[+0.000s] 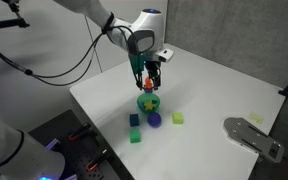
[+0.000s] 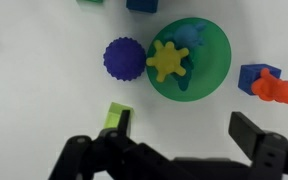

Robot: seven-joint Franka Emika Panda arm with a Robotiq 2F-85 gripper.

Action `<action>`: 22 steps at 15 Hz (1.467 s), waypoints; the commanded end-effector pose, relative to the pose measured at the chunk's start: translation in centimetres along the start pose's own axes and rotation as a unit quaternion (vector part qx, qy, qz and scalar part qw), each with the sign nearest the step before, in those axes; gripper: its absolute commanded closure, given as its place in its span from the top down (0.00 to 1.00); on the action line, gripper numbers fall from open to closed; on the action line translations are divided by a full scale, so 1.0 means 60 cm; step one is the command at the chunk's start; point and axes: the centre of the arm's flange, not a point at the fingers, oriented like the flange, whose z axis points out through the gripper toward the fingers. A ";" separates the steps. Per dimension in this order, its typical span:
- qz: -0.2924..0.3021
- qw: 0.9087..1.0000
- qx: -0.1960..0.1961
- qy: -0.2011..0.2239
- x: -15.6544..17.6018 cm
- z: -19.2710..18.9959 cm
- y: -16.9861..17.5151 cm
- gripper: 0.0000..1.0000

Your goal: Pick up the topmost yellow toy on the table and put it in the green bowl

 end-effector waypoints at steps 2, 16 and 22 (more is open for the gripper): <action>-0.049 0.999 0.010 -0.007 0.006 -0.120 0.038 1.00; -0.174 0.983 -0.015 -0.054 -0.073 -0.364 0.169 1.00; -0.180 0.982 -0.009 -0.053 -0.076 -0.368 0.163 1.00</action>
